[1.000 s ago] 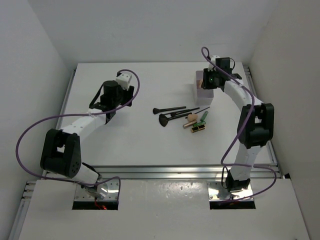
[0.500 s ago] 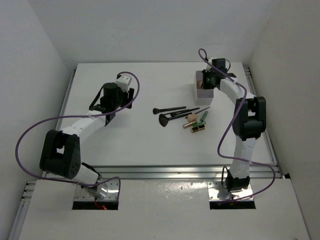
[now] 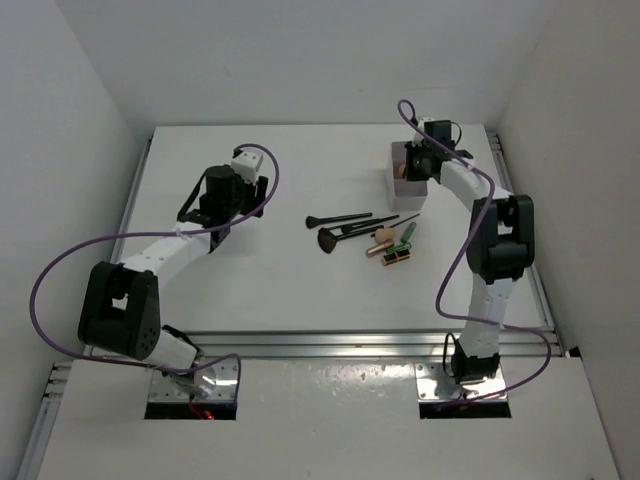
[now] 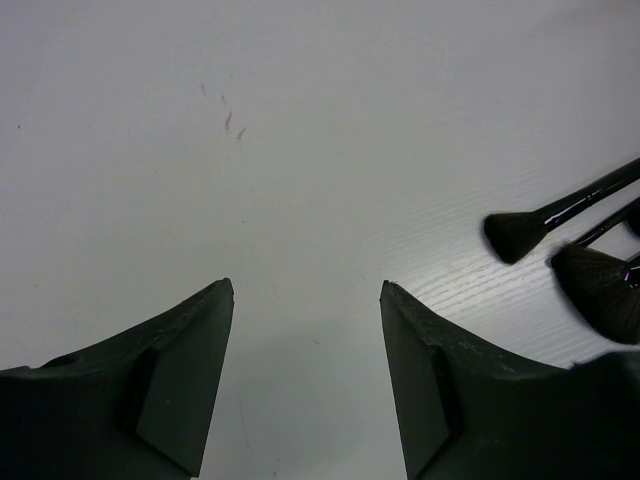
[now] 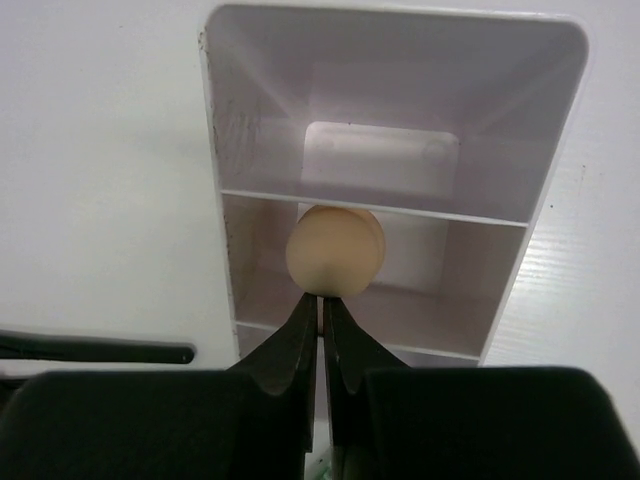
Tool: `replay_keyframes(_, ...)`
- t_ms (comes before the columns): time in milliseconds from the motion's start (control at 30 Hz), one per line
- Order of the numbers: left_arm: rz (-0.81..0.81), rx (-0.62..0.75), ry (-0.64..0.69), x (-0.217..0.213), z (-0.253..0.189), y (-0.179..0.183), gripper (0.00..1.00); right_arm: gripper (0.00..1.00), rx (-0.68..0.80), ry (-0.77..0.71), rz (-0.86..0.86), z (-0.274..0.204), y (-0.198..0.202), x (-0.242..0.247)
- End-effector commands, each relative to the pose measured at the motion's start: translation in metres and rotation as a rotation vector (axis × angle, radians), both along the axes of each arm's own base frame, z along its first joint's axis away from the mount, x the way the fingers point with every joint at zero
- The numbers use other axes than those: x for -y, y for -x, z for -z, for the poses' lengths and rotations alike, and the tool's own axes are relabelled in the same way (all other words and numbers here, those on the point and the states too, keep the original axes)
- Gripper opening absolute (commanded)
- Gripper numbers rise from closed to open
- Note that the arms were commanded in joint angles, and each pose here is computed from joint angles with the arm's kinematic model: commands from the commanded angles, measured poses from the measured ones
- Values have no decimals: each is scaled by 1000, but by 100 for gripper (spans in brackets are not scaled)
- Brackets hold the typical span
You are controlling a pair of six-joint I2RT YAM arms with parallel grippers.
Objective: Organize the makeup
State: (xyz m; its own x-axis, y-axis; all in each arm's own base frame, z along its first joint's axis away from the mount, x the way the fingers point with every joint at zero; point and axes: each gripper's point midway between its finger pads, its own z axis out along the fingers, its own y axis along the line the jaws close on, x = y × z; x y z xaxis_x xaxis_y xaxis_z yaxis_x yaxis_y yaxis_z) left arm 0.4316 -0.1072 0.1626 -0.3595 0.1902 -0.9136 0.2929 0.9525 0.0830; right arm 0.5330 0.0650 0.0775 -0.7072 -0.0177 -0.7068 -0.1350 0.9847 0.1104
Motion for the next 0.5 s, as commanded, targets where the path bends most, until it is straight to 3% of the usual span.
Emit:
replay_keyframes(0, 0, 64, 18, -2, -20, -3, 66, 8, 34, -6, 9, -35, 9, 3)
replay_keyframes(167, 0, 73, 20, -2, -22, -4, 66, 29, 121, -53, -27, -76, 5, -8)
replay_keyframes(400, 7, 68, 1, -3, -18, -5, 66, 30, 166, -88, -43, -102, 8, -14)
replay_keyframes(467, 7, 68, 1, -3, -18, -5, 66, 34, 133, -113, -71, -103, 18, -20)
